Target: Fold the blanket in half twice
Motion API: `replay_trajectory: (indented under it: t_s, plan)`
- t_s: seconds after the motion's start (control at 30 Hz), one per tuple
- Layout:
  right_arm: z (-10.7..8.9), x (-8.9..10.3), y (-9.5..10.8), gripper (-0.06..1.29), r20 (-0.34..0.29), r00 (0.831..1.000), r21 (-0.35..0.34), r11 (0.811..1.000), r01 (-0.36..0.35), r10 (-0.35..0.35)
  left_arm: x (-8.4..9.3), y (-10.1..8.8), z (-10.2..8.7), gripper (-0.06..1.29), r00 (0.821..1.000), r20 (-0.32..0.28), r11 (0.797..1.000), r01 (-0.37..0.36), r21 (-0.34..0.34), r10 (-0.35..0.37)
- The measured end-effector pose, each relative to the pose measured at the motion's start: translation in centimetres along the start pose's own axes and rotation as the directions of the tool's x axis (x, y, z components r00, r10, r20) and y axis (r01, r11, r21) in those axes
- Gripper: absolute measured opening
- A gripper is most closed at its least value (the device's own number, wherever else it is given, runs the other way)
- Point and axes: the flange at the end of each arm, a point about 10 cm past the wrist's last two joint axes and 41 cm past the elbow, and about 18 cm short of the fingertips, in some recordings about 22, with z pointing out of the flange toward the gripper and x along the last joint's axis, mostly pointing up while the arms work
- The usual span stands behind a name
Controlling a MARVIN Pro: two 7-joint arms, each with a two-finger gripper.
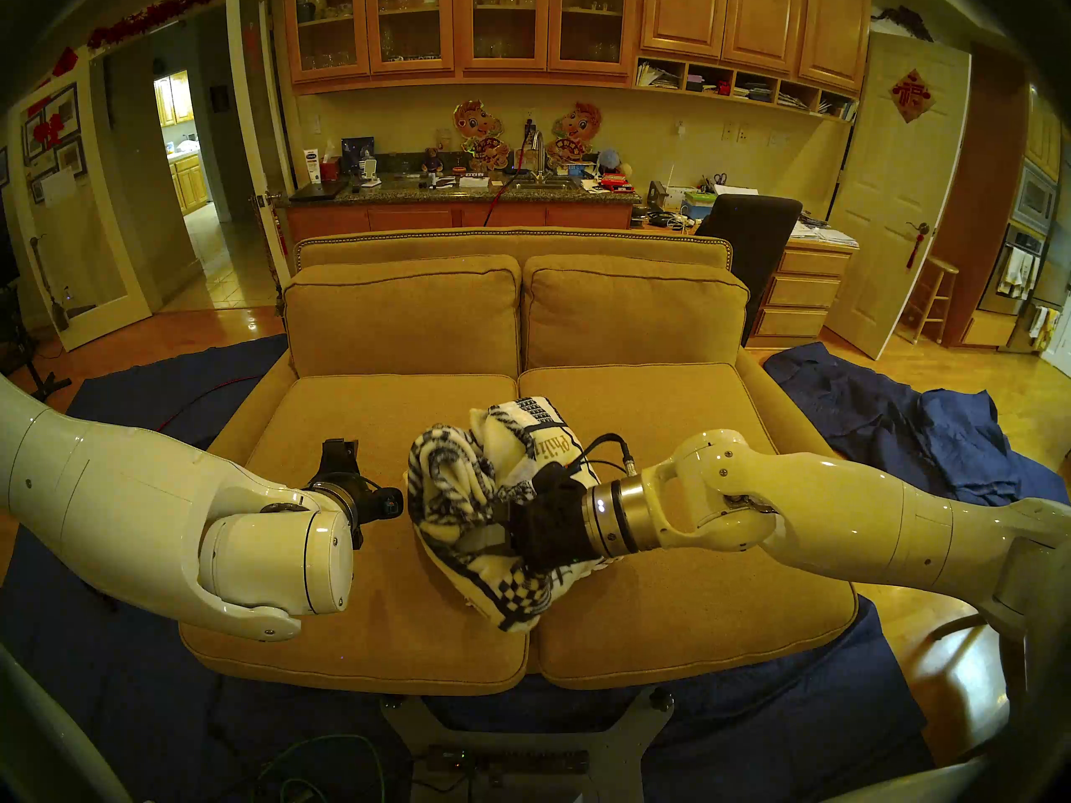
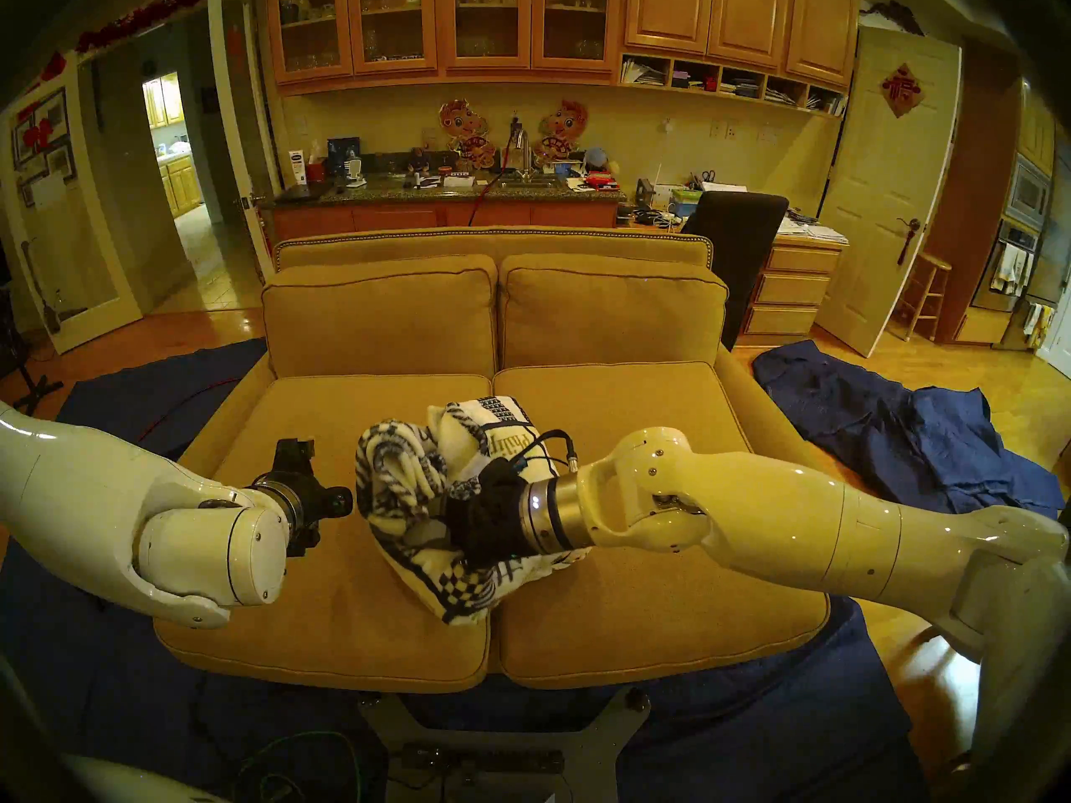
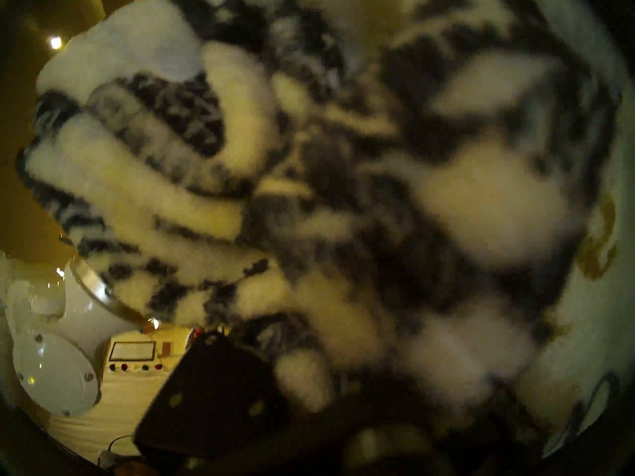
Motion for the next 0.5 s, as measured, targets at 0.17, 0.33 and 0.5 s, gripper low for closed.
replay_trajectory:
  t_s: [0.17,0.33,0.5]
  plan:
    - [-0.1,1.5,-0.5,0.13,-0.095,0.995,-0.037,0.999,0.035,-0.038,0.0,0.0,0.0,1.23,1.0,-0.001,1.0,0.0,0.001,0.0]
    - [-0.2,2.5,-0.8,0.13,-0.194,0.976,-0.092,0.993,0.08,-0.097,0.0,0.0,0.0,1.23,1.0,-0.001,1.0,0.0,0.002,0.0]
    - [-0.1,2.3,-0.8,0.13,-0.273,0.949,-0.142,0.982,0.121,-0.157,0.1,0.0,-0.1,1.23,1.0,-0.003,1.0,0.0,0.001,0.0]
